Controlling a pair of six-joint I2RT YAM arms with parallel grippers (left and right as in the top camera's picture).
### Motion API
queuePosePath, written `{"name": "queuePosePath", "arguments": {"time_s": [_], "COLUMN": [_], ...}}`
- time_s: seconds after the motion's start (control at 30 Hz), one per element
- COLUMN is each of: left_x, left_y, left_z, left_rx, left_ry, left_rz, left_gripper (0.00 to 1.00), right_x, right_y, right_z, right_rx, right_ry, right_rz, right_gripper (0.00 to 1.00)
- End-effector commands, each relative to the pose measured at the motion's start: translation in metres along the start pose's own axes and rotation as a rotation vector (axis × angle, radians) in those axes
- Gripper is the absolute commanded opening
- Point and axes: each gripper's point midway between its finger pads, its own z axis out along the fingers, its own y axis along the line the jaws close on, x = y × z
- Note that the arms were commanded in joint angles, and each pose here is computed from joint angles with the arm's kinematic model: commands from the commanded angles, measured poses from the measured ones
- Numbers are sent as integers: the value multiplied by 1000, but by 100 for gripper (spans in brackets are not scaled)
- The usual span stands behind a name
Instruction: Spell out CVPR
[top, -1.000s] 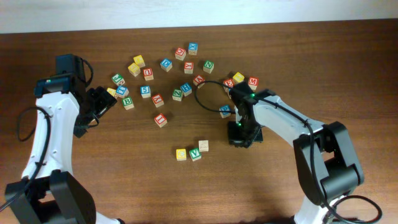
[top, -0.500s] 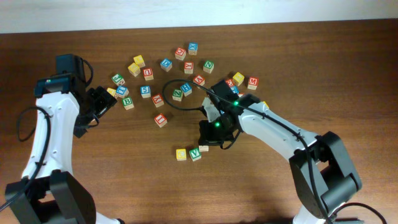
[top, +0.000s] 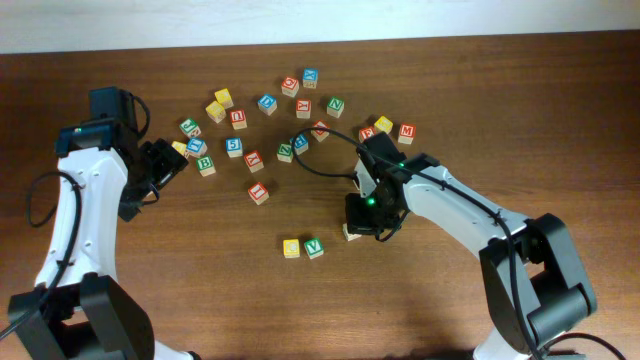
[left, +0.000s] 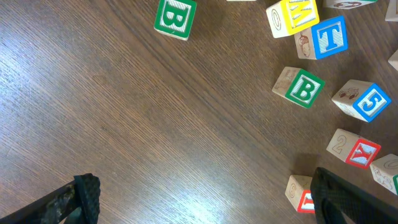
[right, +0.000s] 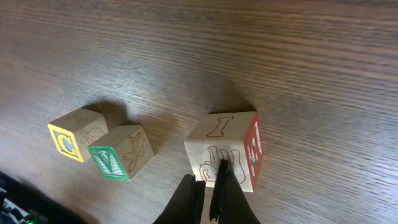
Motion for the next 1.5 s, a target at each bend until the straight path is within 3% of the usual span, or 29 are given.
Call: {"name": "queuePosePath", "arguments": {"time_s": [0.0, 0.1, 0.37, 0.5, 0.53, 0.6, 0.7, 0.8, 0.93, 1.03, 1.1, 1.2, 1.3, 1.47], "left_x": [0, 0, 1, 1, 1, 1, 1, 1, 1, 1, 1, 1, 1, 1], "left_y": [1, 1, 2, 2, 2, 2, 2, 2, 2, 2, 2, 2, 2, 2], "left_z": [-3, -2, -2, -2, -2, -3, -2, -2, -2, -2, -2, -2, -2, -2], "left_rx": [-1, -1, -4, -3, -3, -3, -3, -3, -3, -3, -3, -3, -4, -4], "left_ry": [-5, -5, -2, -2, -3, -3, -2, -2, -2, -2, -2, -1, -2, -1], "left_rz": [12, 12, 12, 12, 12, 12, 12, 12, 12, 12, 12, 12, 12, 12], "left_gripper": [99, 99, 99, 99, 99, 99, 99, 99, 100, 99, 99, 99, 99, 99], "right_x": [2, 0, -8, -17, -16, -12, -2, 2, 2, 2, 3, 1, 1, 0], "right_y": [-55, -66, -89, -42, -25, -5, -3, -6, 4, -1, -3, 1, 11, -3], "right_z": [12, 9, -4, -52, -61, -54, -25, 3, 12, 22, 26, 26, 20, -9], "right_rx": [233, 296, 254, 162, 156, 225, 433, 465, 399, 416, 416, 344, 109, -153], "right_ry": [-4, -18, -18, -7, -20, -44, -98, -56, -37, -19, -8, 20, 122, 203], "right_rz": [24, 25, 90, 37, -3, -57, -55, -27, -24, -19, -17, -2, -45, -86], "right_gripper": [4, 4, 4, 4, 10, 64, 77, 76, 65, 49, 31, 24, 19, 19]}}
